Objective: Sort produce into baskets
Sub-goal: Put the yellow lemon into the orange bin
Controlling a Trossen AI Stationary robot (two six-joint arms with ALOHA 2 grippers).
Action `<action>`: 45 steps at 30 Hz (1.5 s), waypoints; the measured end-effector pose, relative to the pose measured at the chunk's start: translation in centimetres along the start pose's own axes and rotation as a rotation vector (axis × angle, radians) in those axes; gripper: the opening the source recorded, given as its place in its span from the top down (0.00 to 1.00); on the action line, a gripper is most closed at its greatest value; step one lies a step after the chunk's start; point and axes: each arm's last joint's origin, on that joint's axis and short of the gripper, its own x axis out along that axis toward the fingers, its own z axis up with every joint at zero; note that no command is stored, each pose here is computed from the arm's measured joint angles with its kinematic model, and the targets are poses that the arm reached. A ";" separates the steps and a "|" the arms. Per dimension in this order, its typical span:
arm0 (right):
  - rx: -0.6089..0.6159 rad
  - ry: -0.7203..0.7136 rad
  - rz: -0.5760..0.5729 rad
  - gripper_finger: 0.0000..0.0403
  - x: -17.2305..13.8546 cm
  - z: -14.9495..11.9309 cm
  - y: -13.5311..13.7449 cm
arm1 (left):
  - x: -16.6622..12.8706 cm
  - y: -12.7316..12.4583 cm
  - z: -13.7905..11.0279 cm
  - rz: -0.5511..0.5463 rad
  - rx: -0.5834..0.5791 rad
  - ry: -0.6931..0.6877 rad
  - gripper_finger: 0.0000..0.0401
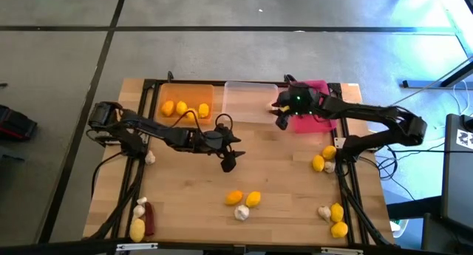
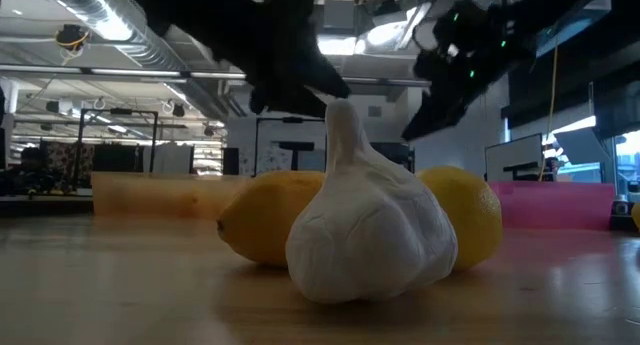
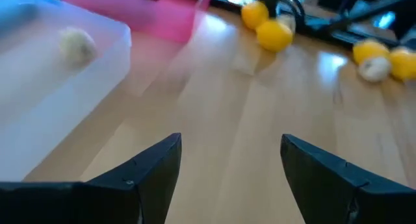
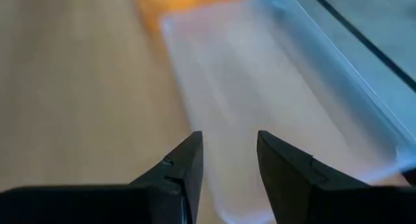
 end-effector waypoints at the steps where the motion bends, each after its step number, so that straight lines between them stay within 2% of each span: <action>1: -0.015 -0.014 0.017 0.66 -0.5 0.2 0.6 | -0.6 -0.1 -0.1 0.003 0.012 0.028 0.36; 8: -0.150 -0.040 0.172 0.66 -2.3 0.5 5.2 | -3.7 -1.4 -0.4 -0.022 0.039 0.118 0.36; 12: -0.211 -0.022 0.255 0.66 -2.5 0.2 7.6 | -3.9 -3.0 -1.1 -0.121 0.090 0.130 0.36; 15: -0.245 -0.010 0.304 0.66 -2.6 -0.3 9.0 | -3.5 -3.9 -2.2 -0.138 0.120 0.164 0.36; 19: -0.257 0.002 0.326 0.66 -2.8 -0.8 10.2 | -2.8 -5.2 -3.4 -0.165 0.078 0.179 0.36; 27: -0.240 0.032 0.309 0.66 -2.9 -1.2 10.7 | -1.9 -8.0 -5.6 -0.224 -0.019 0.210 0.36; 35: -0.212 0.093 0.303 0.66 -2.9 -1.7 10.6 | -0.2 -11.4 -7.6 -0.247 0.009 0.251 0.36; 40: -0.211 0.107 0.302 0.66 -2.9 -1.8 10.6 | 1.6 -11.2 -9.7 -0.201 0.029 0.309 0.36; 45: -0.211 0.106 0.302 0.66 -2.9 -1.8 10.6 | 1.8 -11.1 -9.9 -0.193 0.037 0.318 0.36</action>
